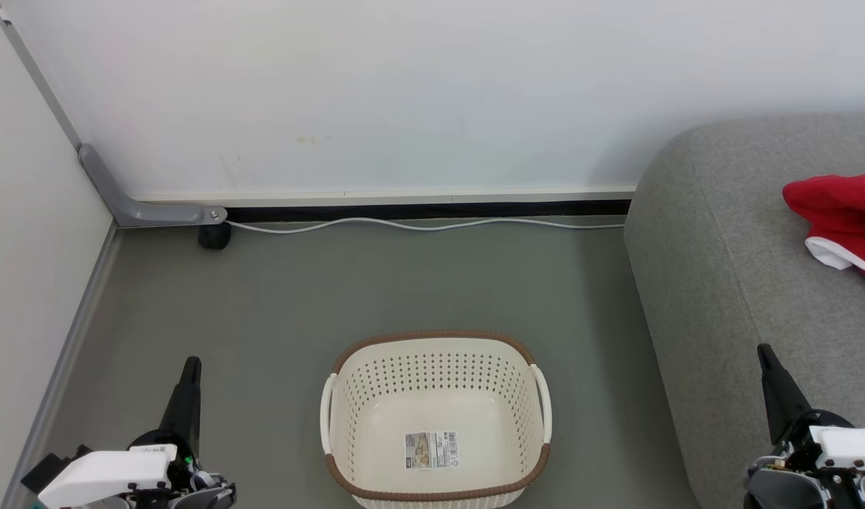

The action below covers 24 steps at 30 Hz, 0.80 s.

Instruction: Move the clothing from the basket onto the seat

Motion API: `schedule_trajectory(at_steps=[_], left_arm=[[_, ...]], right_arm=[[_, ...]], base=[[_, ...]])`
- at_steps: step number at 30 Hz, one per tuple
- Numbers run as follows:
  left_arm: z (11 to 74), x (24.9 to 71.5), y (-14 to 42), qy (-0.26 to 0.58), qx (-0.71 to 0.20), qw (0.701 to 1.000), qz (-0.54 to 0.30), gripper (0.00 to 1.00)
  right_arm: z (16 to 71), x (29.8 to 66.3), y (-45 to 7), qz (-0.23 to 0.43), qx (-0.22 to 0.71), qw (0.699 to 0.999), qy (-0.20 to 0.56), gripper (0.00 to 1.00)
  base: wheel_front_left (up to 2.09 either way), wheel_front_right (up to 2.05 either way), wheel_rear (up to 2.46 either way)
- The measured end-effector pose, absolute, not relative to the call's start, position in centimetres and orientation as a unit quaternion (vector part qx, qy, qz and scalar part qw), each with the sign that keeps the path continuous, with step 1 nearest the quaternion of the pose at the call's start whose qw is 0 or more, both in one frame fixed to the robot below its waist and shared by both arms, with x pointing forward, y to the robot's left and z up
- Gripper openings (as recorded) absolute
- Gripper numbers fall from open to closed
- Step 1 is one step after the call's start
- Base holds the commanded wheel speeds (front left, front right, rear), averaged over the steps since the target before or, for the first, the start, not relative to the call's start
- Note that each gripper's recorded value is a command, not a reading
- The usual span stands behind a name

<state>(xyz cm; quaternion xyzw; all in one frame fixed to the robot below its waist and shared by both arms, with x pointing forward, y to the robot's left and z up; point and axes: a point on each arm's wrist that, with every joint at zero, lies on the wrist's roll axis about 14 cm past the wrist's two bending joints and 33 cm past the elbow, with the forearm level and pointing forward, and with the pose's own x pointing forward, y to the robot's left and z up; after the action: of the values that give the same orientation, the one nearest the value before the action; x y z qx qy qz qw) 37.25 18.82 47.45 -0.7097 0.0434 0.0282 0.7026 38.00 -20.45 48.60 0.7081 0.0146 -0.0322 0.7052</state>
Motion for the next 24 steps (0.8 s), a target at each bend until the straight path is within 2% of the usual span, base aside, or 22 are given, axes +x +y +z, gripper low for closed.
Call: schedule_trajectory(at_steps=[24], left_arm=[[47.45, 37.24, 18.82, 0.043, -0.710, 0.703, 0.028, 0.00]], right_arm=[[48.61, 37.99, -20.45, -0.032, 0.708, 0.705, 0.015, 0.00]], base=[[0.00, 0.00, 0.00]])
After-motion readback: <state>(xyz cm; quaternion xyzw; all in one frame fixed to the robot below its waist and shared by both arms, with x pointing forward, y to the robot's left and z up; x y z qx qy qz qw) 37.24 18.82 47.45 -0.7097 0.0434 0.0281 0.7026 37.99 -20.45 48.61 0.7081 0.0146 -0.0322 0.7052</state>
